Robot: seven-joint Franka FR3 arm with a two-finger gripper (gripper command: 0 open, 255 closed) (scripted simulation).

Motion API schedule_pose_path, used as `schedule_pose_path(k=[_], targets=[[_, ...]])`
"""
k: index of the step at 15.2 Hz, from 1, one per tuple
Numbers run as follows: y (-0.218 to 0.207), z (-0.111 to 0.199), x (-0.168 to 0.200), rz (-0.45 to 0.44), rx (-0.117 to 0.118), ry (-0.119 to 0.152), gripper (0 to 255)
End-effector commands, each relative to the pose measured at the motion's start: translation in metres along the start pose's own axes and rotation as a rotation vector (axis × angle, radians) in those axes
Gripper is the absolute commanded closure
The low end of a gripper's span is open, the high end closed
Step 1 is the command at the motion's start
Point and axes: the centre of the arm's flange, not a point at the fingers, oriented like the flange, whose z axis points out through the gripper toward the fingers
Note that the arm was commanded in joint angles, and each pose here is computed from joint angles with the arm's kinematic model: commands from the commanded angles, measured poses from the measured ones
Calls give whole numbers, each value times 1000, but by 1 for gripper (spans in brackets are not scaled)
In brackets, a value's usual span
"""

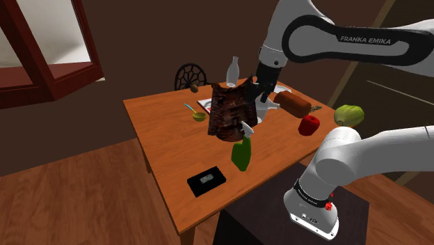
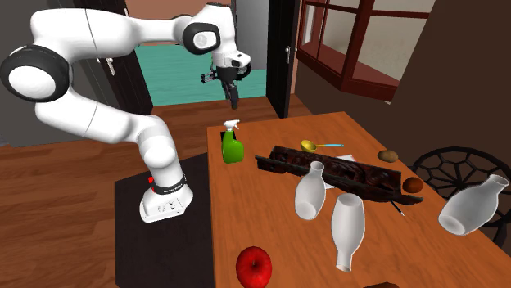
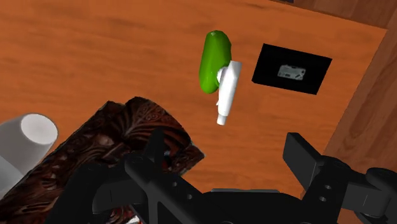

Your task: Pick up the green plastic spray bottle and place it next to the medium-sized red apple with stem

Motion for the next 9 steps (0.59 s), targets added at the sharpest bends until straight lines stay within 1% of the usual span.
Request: schedule_pose_path(k=[1,5,9], targets=[[-4,25,-2,18,1,1,0],[-16,71,-9,51,2,1,0],[-16,92,-9,51,2,1,0]])
